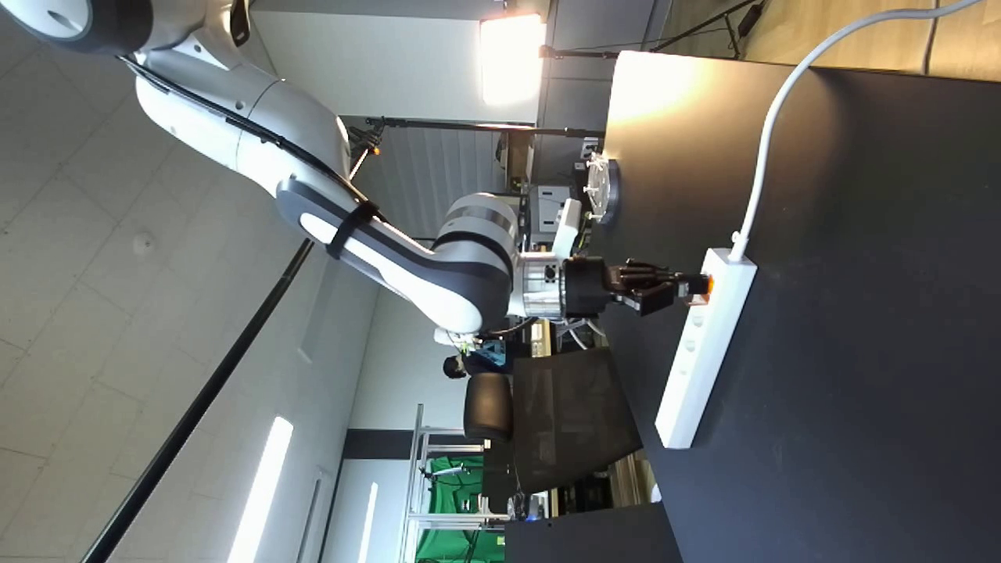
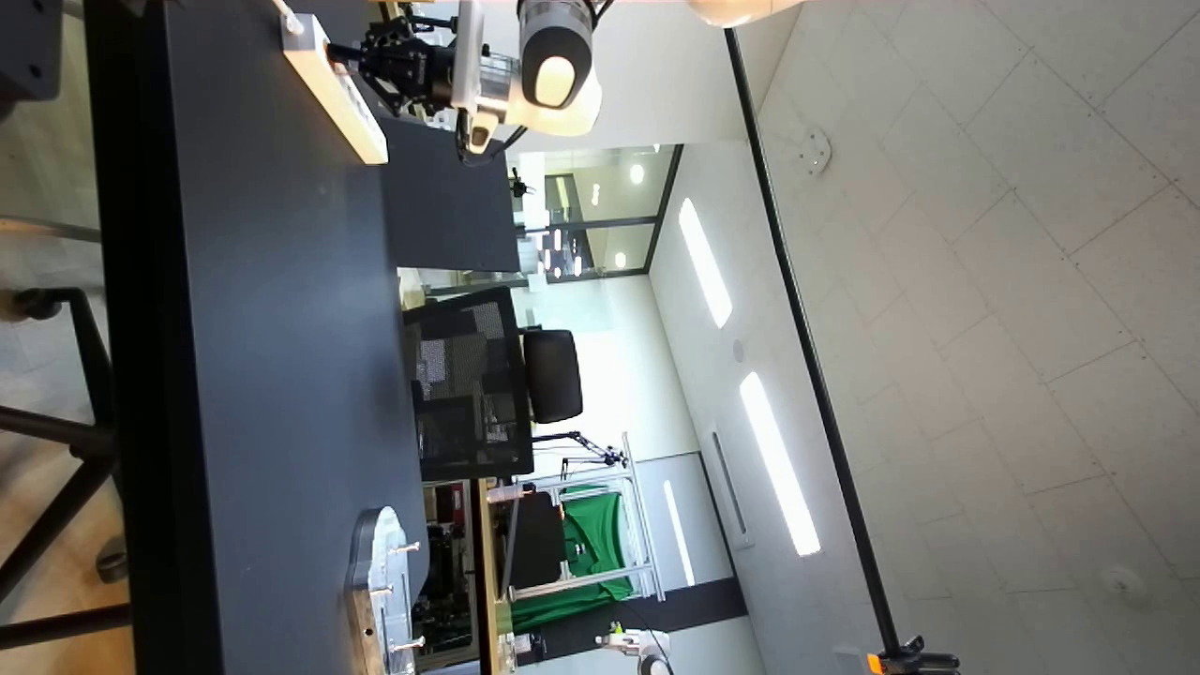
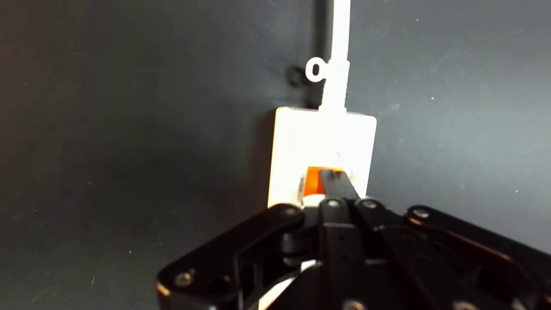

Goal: Turn on the extension cable

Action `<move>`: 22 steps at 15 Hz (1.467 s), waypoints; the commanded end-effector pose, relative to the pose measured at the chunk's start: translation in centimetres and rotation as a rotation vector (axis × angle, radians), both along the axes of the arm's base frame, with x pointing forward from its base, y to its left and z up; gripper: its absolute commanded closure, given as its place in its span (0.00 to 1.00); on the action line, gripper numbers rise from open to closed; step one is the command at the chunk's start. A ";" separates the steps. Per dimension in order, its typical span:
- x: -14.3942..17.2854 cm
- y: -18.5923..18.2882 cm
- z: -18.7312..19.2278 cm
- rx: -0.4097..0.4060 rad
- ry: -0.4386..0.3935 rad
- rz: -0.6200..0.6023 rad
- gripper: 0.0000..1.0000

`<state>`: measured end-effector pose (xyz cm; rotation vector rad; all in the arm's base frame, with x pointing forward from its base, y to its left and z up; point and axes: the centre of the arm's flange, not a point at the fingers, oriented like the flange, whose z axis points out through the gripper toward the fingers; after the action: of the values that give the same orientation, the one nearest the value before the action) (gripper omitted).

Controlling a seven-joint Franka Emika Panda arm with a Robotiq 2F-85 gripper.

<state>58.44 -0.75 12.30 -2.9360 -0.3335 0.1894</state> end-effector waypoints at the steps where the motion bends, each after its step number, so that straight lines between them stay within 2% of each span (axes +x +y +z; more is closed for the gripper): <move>1: 0.4 1.0 -0.3 -0.028 -0.021 -0.017 1.00; 4: 0.1 1.7 -0.4 -0.062 -0.043 -0.001 1.00; 10: -1.1 4.0 0.4 -0.221 -0.125 0.122 1.00; 16: -2.3 6.7 1.8 -0.331 -0.198 0.221 1.00; 19: -1.7 7.8 5.4 -0.355 -0.227 0.245 1.00; 22: -0.9 8.6 11.8 -0.358 -0.261 0.259 1.00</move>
<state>57.62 7.14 17.13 -3.2388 -0.8122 -0.0587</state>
